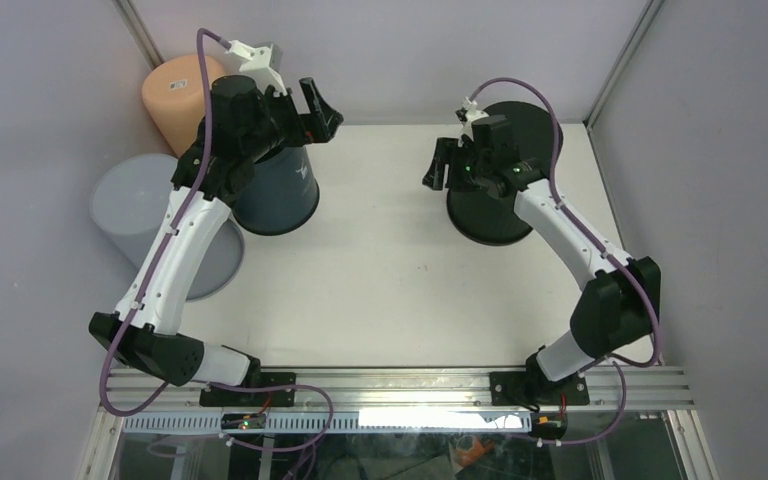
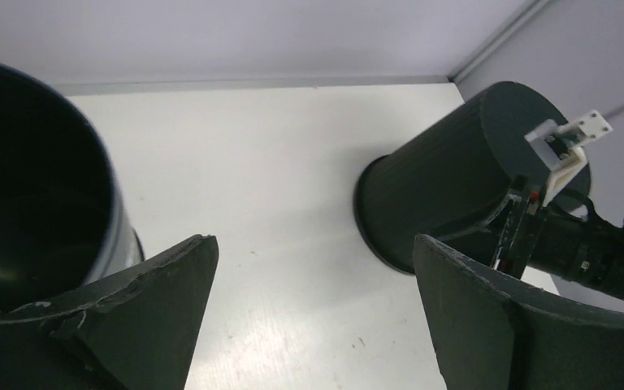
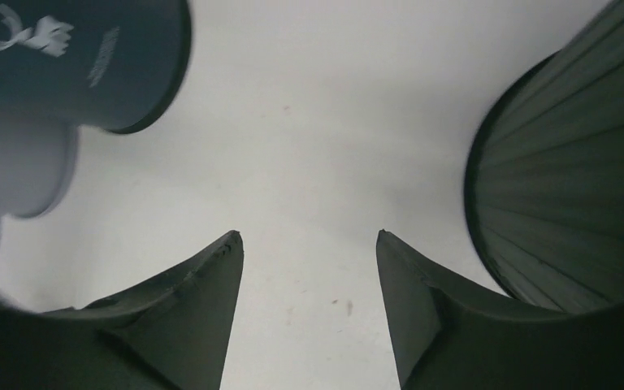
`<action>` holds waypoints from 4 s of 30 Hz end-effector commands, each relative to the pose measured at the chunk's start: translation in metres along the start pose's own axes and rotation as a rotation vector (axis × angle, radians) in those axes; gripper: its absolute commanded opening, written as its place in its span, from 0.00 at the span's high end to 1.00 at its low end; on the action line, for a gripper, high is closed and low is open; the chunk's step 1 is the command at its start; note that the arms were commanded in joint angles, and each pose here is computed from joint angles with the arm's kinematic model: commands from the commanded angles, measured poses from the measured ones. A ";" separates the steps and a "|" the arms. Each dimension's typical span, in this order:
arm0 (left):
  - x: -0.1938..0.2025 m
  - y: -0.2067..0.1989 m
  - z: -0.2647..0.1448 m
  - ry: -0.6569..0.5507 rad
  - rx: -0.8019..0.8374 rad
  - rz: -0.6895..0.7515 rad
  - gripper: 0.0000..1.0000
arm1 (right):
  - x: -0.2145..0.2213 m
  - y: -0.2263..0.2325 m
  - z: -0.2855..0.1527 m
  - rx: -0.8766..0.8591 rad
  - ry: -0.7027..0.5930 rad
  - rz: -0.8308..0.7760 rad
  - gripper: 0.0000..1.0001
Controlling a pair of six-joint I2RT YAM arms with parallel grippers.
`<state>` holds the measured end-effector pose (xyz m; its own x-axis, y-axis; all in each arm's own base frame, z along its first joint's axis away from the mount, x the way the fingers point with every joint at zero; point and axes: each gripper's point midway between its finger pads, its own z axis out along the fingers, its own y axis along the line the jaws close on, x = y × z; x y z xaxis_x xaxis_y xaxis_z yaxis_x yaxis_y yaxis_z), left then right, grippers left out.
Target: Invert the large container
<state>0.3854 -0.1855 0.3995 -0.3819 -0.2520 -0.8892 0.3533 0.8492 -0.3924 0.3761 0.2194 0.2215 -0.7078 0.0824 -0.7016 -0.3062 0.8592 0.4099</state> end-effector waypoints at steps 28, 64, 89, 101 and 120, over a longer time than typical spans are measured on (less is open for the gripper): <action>0.003 0.119 0.045 0.126 -0.515 0.141 0.07 | -0.057 -0.022 -0.074 0.030 -0.280 0.033 0.33; -0.040 -0.119 0.054 0.010 0.385 -0.110 1.00 | -0.054 -0.018 -0.134 -0.245 -0.301 0.255 0.20; -0.080 -0.121 -0.001 -0.064 0.646 -0.284 1.00 | 0.005 0.011 -0.077 -0.675 -0.489 0.406 0.20; -0.072 -0.134 -0.004 0.036 0.791 -0.353 1.00 | -0.008 0.038 -0.115 -0.840 -0.692 0.200 0.25; -0.036 -0.086 0.037 0.079 0.619 -0.376 0.69 | -0.033 0.052 -0.133 -0.809 -0.619 0.284 1.00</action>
<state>0.4143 -0.2683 0.4343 -0.6984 -0.4251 -0.5758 0.5012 0.2839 -0.8174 0.3064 0.1960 0.2893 -0.5123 0.6550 -0.5555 -0.6326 0.1497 0.7599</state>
